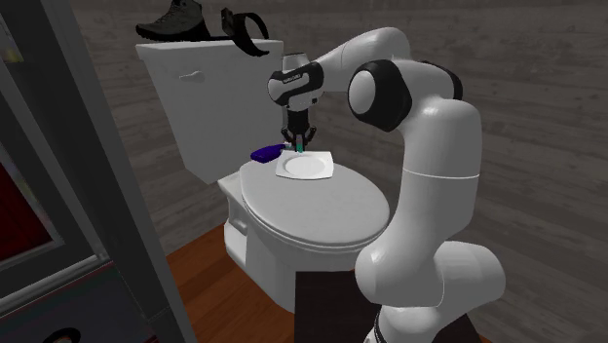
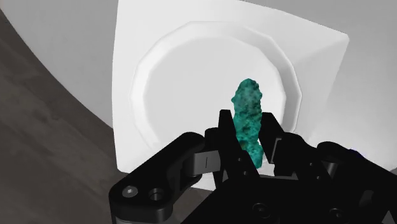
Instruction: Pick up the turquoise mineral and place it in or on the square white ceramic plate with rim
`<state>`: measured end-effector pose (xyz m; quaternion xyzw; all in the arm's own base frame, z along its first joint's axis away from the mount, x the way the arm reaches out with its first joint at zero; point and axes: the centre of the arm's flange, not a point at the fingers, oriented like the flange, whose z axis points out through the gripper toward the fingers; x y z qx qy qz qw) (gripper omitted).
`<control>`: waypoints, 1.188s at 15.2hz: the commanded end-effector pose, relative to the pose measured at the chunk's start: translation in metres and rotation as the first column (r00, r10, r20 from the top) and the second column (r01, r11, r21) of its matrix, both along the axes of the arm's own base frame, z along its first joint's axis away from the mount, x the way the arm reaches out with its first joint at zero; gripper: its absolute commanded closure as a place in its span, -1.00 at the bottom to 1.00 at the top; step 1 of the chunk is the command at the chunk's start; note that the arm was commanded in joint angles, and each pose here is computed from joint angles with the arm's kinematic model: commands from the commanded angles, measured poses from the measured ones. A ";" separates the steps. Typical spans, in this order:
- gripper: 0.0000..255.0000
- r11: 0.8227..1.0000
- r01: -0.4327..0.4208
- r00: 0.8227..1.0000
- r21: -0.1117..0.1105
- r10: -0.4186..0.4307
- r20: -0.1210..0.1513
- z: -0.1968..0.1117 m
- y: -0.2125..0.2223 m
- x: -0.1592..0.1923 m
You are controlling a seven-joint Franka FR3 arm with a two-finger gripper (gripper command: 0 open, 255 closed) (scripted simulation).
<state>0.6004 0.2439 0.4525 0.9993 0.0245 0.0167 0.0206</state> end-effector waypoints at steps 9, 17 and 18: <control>1.00 1.000 -0.001 1.000 0.000 0.001 0.000 -0.043 -0.024 0.019; 1.00 1.000 -0.001 1.000 0.000 0.001 0.000 -0.079 -0.024 0.019; 1.00 1.000 -0.001 1.000 0.000 0.001 0.000 -0.079 -0.024 0.019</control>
